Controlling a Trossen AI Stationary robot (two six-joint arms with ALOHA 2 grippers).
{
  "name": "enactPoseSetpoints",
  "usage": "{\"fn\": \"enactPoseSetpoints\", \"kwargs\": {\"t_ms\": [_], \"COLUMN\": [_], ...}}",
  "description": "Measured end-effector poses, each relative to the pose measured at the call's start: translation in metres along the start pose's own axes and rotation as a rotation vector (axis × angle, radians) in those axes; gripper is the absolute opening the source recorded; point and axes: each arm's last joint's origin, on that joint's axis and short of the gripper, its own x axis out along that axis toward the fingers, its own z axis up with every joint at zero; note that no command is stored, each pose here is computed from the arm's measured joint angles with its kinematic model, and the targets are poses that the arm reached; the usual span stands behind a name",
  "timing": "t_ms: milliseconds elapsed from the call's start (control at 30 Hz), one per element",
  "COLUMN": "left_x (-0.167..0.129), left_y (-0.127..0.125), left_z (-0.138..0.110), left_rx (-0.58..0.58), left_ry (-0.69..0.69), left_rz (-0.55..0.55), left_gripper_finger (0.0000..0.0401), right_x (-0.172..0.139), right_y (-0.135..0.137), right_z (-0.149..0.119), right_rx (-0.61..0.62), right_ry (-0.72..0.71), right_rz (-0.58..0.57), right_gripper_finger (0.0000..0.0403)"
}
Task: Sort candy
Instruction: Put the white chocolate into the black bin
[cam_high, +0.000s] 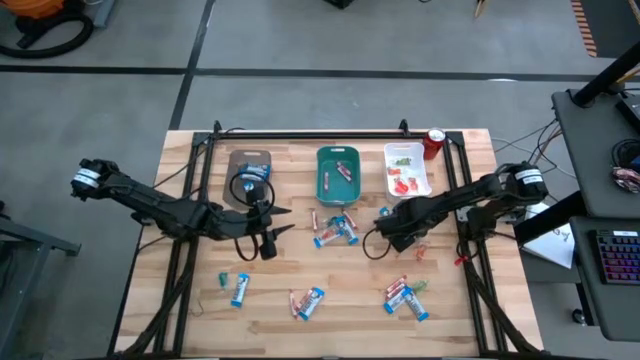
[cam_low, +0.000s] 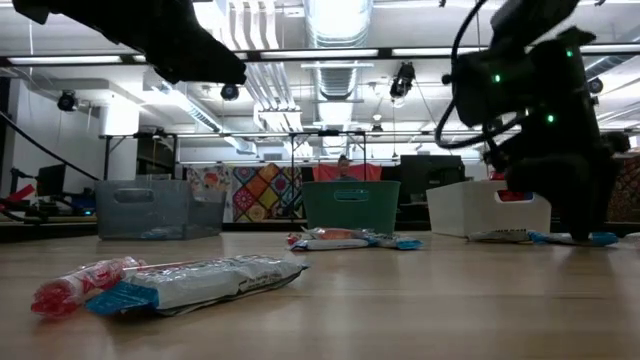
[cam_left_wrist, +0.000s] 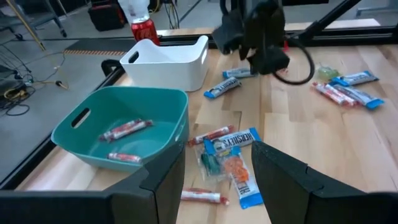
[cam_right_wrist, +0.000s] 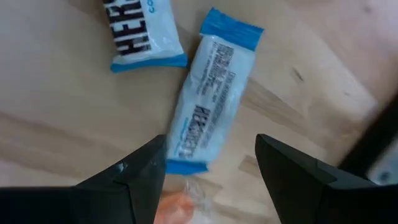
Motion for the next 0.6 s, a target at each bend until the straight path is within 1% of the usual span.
{"fn": "enactPoseSetpoints", "kwargs": {"t_ms": [167,267,367,533,600], "left_x": [0.000,0.000,0.000,0.000,0.000], "left_y": [0.000,0.000,0.000,0.000,0.000], "left_z": [0.000,0.001,0.002,0.005,0.006], "left_rx": [-0.001,-0.003,-0.011,-0.011,-0.015], "left_ry": [-0.001,-0.004,-0.013,-0.040,-0.049], "left_rz": [0.000,0.001,0.000,0.003,0.006], "left_gripper_finger": [0.0169,0.0169,0.0169,0.0169,0.0169], "right_x": [0.013,0.016,0.016,0.017,0.016], "right_y": [-0.003,-0.001,0.001,0.002,0.002], "right_z": [0.002,0.003,0.004,0.004,0.004], "right_rx": [-0.006,-0.011,-0.014,-0.021,-0.022], "right_ry": [-0.011,-0.020,-0.031,-0.035,-0.037], "right_rz": [0.032,0.061,0.089,0.101,0.099], "right_gripper_finger": [0.0236,0.0218,0.0176,0.0076,0.0042]}}
